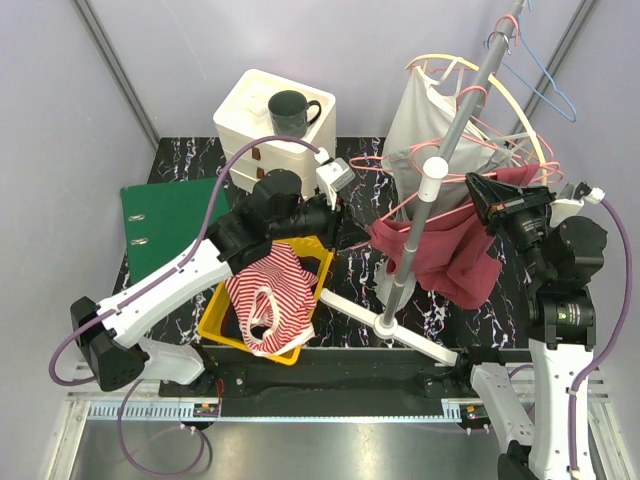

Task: Remove the tank top from the hanger
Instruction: Pick up the hanger from the clothesline, then remove the tank top from the hanger.

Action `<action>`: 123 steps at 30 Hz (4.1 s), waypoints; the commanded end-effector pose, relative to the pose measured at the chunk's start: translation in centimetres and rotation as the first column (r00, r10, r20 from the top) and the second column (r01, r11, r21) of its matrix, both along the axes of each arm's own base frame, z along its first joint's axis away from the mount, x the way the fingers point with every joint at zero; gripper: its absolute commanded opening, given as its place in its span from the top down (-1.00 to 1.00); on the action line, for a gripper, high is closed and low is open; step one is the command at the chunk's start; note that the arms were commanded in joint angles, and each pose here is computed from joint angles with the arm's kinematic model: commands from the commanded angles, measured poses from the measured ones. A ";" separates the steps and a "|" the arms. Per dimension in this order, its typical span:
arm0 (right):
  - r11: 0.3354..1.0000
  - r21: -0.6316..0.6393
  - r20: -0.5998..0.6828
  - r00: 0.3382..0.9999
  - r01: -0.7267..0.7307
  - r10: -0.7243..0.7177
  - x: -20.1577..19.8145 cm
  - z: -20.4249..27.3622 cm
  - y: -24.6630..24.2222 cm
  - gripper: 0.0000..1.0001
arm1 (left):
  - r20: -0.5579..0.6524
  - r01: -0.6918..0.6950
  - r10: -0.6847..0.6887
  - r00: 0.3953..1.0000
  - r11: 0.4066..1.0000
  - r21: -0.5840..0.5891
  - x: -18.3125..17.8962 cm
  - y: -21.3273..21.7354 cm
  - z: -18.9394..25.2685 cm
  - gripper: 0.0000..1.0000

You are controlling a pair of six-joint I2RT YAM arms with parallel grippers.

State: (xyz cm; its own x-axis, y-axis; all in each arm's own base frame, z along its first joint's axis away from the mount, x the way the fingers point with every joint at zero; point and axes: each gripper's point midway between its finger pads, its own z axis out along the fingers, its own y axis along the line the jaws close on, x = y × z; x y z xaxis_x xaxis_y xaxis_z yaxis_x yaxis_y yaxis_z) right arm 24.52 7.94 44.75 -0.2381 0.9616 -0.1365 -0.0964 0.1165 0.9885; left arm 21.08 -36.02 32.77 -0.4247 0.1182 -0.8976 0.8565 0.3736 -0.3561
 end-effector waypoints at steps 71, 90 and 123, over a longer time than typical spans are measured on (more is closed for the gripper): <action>0.989 0.139 0.087 0.995 -0.050 0.038 -3.1 1.0 0.6 1.00 | 0.251 -0.121 0.176 0.952 0.968 -0.222 -2.7 7.9 5.8 -0.80; 0.987 0.136 0.087 0.993 -0.086 0.075 -4.1 0.9 1.2 1.00 | 0.263 -0.014 0.031 0.964 0.998 -0.064 0.2 -1.9 4.0 -0.36; 0.620 -0.778 0.199 0.976 0.102 0.090 -9.8 -1.9 -0.8 -0.57 | 0.282 -0.072 -0.051 0.958 0.910 0.409 -5.0 12.3 2.2 1.00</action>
State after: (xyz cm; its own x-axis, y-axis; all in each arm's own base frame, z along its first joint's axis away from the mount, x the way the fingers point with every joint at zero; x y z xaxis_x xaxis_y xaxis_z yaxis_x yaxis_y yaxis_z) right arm 15.23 7.10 42.73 -0.1415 0.6976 -0.7024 -0.1926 0.6766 0.7107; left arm 17.17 -27.59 34.52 -0.2153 0.4217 -0.8808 0.8984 0.4391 -0.0094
